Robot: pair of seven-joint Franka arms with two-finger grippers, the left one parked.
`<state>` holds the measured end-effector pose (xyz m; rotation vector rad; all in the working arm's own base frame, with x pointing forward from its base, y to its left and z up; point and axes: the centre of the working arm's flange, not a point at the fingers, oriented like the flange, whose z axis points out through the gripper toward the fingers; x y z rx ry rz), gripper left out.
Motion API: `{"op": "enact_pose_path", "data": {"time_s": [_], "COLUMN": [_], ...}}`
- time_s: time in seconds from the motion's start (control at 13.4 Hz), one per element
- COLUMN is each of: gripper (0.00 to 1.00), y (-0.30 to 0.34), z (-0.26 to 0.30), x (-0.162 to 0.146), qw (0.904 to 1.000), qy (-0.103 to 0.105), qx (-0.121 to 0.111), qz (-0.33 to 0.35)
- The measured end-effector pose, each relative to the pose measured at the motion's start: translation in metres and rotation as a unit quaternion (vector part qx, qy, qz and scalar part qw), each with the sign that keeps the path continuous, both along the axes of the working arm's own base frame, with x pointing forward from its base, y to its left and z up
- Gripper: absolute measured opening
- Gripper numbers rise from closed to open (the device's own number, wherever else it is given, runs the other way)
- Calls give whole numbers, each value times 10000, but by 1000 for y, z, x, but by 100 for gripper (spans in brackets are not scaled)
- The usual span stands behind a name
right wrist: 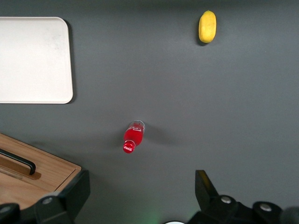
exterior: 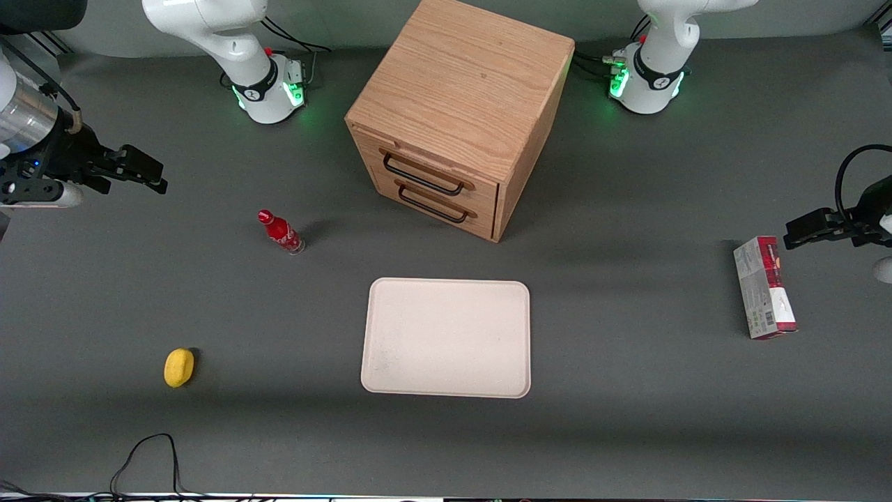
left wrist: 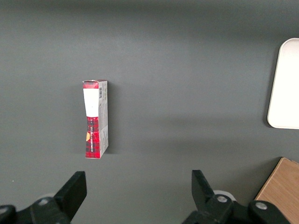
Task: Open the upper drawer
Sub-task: 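Move the right gripper toward the upper drawer's black handle of the wooden cabinet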
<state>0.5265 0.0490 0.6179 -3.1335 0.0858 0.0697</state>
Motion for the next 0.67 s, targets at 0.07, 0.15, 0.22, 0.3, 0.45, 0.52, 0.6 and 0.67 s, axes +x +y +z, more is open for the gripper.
{"op": "enact_pose_path", "data": {"time_s": [0.07, 0.15, 0.22, 0.3, 0.45, 0.52, 0.6, 0.67], "gripper": [100, 100, 100, 100, 100, 100, 100, 100], "y": [0, 0, 1, 7, 60, 107, 158, 203], "z": [-2, -3, -4, -5, -5, -8, -13, -20], "x": [1, 2, 3, 7, 18, 19, 15, 7], "qw": [10000, 10000, 10000, 10000, 9985, 9953, 9900, 9833], "qy": [12, 16, 14, -4, -94, -96, -67, -11], "qx": [-10, -13, -14, -14, 2, 40, 107, 188], "qz": [5, 5, 13, 81, 547, 959, 1404, 1809]}}
